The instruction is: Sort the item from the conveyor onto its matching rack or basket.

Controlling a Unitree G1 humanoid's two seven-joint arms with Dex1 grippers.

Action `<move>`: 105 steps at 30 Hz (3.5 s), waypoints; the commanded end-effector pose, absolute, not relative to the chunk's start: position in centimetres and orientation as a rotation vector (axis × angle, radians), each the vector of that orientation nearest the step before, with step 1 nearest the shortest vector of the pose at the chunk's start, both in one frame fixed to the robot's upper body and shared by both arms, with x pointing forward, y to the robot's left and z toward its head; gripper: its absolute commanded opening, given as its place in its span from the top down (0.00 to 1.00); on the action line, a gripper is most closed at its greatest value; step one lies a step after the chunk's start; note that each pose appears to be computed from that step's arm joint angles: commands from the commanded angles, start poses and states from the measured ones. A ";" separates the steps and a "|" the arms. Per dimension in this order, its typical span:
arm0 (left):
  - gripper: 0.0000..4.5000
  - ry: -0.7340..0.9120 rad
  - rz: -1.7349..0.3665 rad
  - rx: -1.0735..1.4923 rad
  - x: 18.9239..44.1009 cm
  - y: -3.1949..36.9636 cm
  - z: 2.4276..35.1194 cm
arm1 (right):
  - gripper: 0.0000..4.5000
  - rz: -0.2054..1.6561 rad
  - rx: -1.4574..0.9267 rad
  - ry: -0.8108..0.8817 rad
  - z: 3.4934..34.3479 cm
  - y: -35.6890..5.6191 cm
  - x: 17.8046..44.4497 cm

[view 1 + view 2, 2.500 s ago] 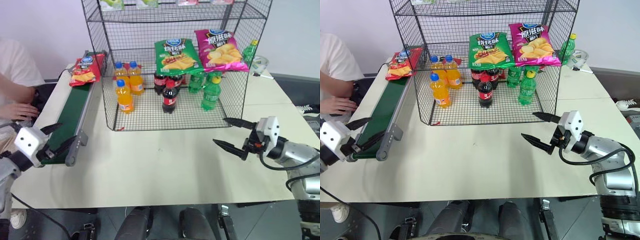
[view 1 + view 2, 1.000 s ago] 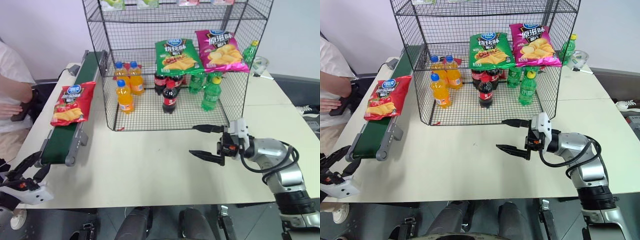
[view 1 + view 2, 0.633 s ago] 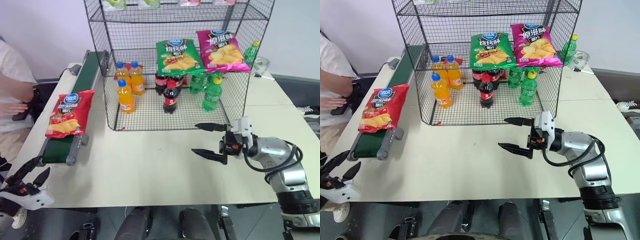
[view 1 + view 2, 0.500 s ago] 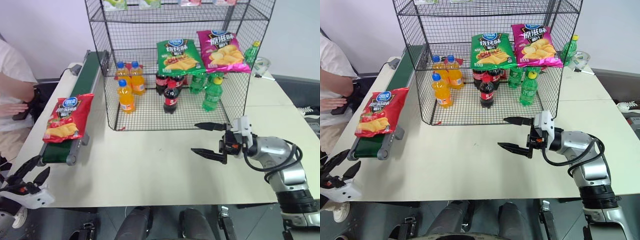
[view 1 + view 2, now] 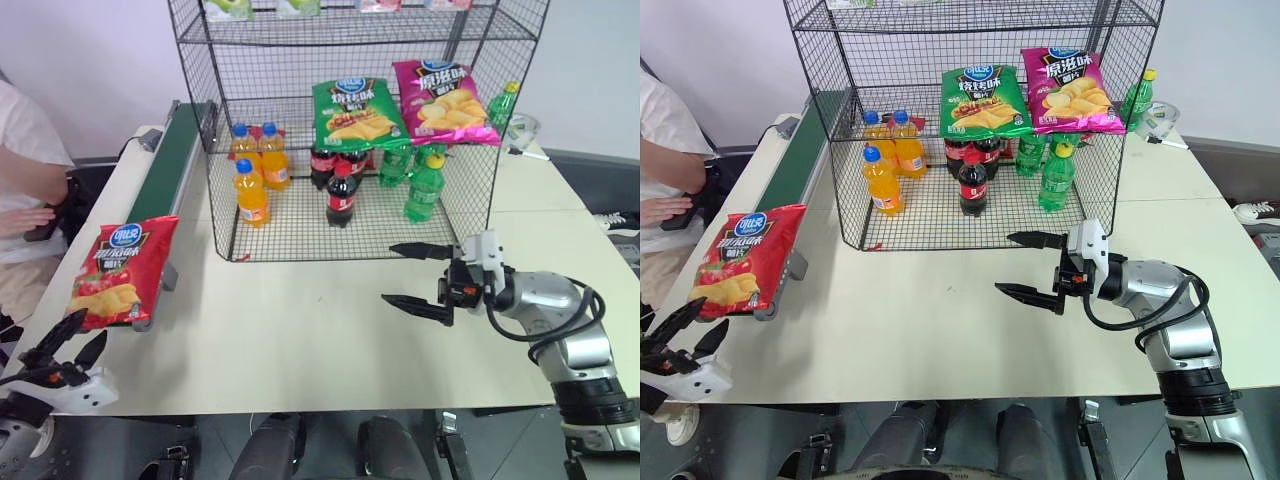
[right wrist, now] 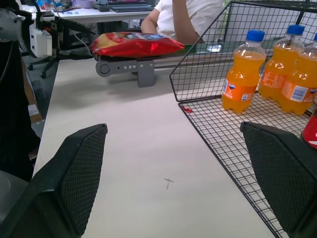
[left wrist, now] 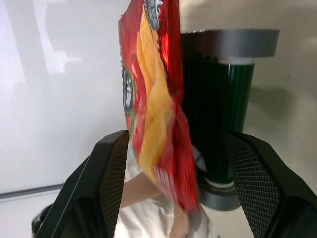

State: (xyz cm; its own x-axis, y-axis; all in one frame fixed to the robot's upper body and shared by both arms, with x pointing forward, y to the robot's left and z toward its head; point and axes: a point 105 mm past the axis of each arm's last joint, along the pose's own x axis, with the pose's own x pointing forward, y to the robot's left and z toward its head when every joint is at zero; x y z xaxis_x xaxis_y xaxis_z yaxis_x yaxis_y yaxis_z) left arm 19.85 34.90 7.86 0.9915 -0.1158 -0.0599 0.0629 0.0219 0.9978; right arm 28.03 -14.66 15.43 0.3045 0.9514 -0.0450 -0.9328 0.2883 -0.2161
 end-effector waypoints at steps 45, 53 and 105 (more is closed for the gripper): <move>0.97 -0.803 -0.012 1.578 26.3 21.5 25.2 | 0.00 1.056 0.032 -0.448 21.4 -13.9 27.7; 0.97 -0.930 0.041 1.497 32.0 18.2 27.6 | 0.00 0.990 0.052 -0.460 21.3 -13.2 27.8; 0.21 -0.838 0.032 1.360 38.6 16.9 26.1 | 0.00 0.966 -0.038 -0.377 20.6 -14.1 27.4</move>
State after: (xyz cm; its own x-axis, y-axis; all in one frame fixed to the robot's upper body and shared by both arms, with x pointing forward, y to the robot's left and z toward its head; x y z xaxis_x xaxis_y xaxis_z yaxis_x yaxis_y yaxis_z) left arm 39.57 16.42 23.75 0.7467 -0.4541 0.4861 -0.4278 0.2318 0.8736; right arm 27.68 -13.69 19.64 0.5171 0.8109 0.2739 -0.8041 0.5699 -0.1690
